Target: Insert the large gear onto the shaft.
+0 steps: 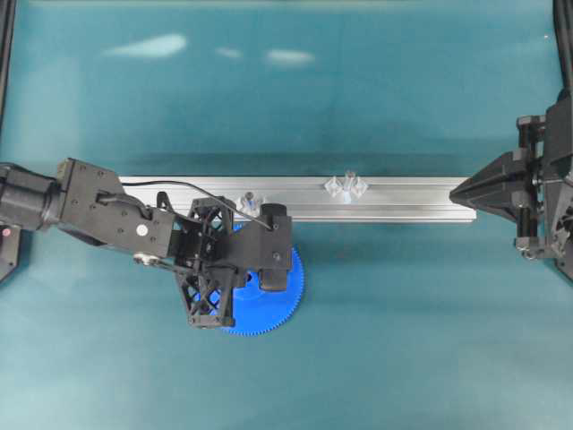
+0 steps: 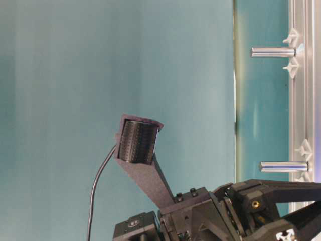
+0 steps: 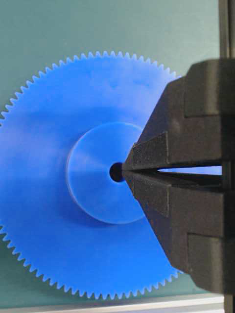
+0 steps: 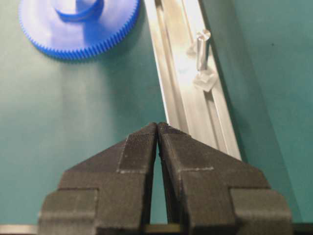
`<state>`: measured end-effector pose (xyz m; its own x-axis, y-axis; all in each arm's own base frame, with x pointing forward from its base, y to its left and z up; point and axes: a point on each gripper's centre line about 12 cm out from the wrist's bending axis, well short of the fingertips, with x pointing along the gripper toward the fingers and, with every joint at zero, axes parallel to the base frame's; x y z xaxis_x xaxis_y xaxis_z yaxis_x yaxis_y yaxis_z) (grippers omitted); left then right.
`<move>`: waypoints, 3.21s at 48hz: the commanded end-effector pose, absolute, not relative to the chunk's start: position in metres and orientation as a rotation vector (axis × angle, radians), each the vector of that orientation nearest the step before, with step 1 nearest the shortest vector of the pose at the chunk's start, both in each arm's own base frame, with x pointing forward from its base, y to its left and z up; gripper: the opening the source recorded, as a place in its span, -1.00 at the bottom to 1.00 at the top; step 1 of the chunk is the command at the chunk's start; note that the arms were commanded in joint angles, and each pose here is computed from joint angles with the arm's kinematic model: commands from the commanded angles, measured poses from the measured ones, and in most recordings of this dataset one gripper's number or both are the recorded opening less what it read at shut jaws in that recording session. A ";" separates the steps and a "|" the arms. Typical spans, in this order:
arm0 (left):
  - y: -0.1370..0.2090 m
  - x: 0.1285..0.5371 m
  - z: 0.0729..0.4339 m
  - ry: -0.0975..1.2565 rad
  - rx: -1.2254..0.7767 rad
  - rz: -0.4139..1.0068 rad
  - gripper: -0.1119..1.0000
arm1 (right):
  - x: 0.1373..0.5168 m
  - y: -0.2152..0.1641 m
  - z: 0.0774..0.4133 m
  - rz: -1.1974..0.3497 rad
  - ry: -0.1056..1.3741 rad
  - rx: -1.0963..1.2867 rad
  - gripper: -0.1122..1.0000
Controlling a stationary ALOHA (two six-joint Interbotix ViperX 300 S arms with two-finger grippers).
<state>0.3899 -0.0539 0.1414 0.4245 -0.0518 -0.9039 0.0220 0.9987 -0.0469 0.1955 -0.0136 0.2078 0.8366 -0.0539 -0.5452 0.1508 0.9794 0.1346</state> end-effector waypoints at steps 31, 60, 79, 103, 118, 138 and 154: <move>-0.057 0.404 0.147 1.112 0.007 -0.071 0.90 | 0.188 -0.014 0.211 -0.129 0.525 0.250 -0.54; -0.053 0.407 0.127 1.188 0.005 -0.054 0.89 | 0.179 -0.013 0.210 -0.127 0.508 0.251 -0.54; -0.050 0.409 0.122 1.197 -0.003 -0.044 0.89 | 0.179 -0.013 0.209 -0.128 0.511 0.251 -0.54; -0.050 0.407 0.116 1.245 0.000 -0.038 0.88 | 0.179 -0.013 0.209 -0.128 0.509 0.252 -0.54; -0.049 0.402 0.116 1.283 0.005 -0.036 0.57 | 0.179 -0.013 0.210 -0.128 0.508 0.255 -0.54; -0.049 0.403 0.122 1.267 0.004 -0.038 0.57 | 0.178 -0.013 0.207 -0.135 0.511 0.281 -0.54; -0.049 0.405 0.133 1.237 0.003 -0.041 0.57 | 0.178 -0.013 0.206 -0.136 0.514 0.281 -0.54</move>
<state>0.4031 -0.0516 0.1198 0.2979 -0.0287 -0.9542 0.0391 0.9991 -0.0179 0.1754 -0.0123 0.2015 0.8560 -0.0560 -0.5139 0.1945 0.9559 0.2199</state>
